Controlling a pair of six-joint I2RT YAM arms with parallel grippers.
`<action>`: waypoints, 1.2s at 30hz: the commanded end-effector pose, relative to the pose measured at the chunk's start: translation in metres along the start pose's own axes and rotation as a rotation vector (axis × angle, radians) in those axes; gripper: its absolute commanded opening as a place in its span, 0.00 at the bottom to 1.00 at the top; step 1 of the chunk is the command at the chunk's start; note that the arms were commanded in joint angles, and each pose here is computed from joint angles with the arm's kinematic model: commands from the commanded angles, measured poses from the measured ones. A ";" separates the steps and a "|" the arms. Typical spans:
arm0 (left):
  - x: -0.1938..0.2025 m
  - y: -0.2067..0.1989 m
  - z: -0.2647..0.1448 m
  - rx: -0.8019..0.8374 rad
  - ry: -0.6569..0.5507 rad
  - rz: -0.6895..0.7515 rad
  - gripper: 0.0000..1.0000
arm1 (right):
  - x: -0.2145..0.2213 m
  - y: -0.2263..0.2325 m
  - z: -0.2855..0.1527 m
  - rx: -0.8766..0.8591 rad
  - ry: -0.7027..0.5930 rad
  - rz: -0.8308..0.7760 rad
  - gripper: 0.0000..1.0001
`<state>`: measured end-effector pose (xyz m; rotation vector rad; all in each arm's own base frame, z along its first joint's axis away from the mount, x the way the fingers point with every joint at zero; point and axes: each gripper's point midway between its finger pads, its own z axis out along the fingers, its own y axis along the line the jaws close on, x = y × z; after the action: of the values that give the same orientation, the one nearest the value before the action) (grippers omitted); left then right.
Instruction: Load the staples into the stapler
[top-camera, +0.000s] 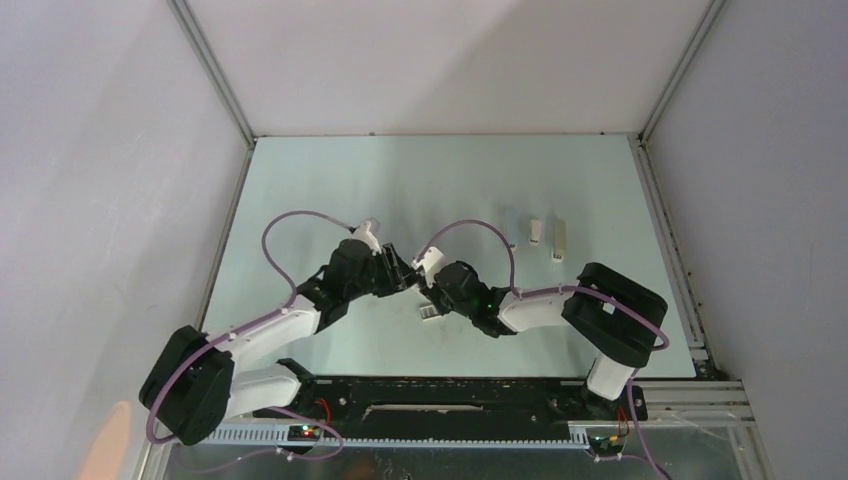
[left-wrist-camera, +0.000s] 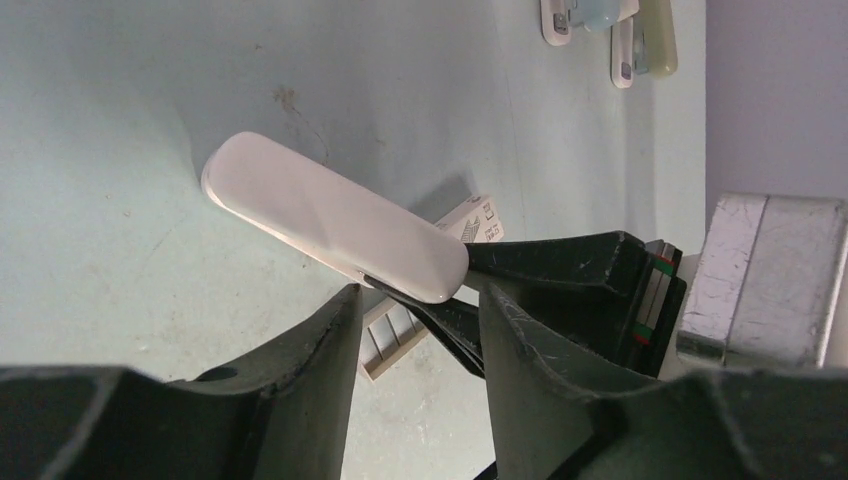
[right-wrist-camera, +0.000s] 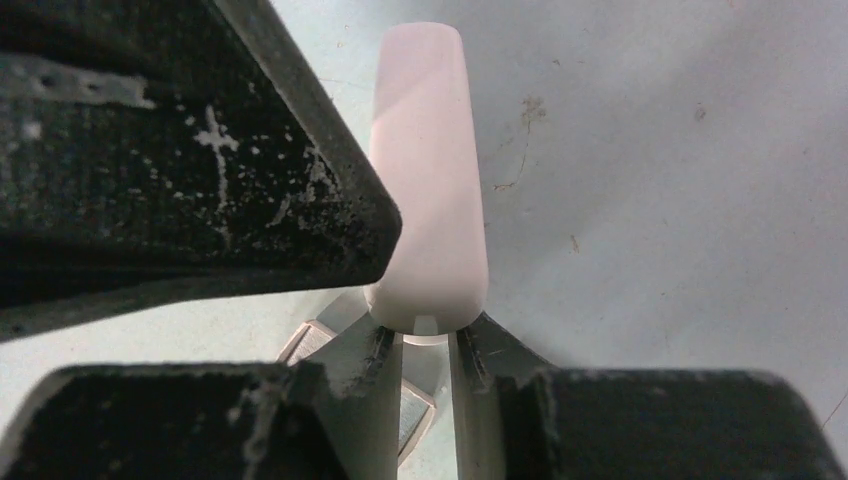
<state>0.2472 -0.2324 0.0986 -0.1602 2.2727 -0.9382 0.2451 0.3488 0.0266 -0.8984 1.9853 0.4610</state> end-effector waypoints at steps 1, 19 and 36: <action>-0.010 -0.016 -0.003 0.057 -0.040 -0.027 0.53 | -0.008 0.002 -0.004 0.016 -0.030 0.017 0.22; -0.097 0.005 -0.120 -0.196 -0.403 0.194 1.00 | -0.039 0.000 -0.072 0.065 0.130 0.076 0.68; -0.149 -0.005 -0.249 -0.331 -0.746 0.531 1.00 | -0.066 -0.002 -0.053 0.082 0.440 0.034 0.64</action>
<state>0.2042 -0.0567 0.3196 -0.0786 1.6219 -0.3167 0.2378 0.3491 0.1138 -0.9205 2.3115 0.2874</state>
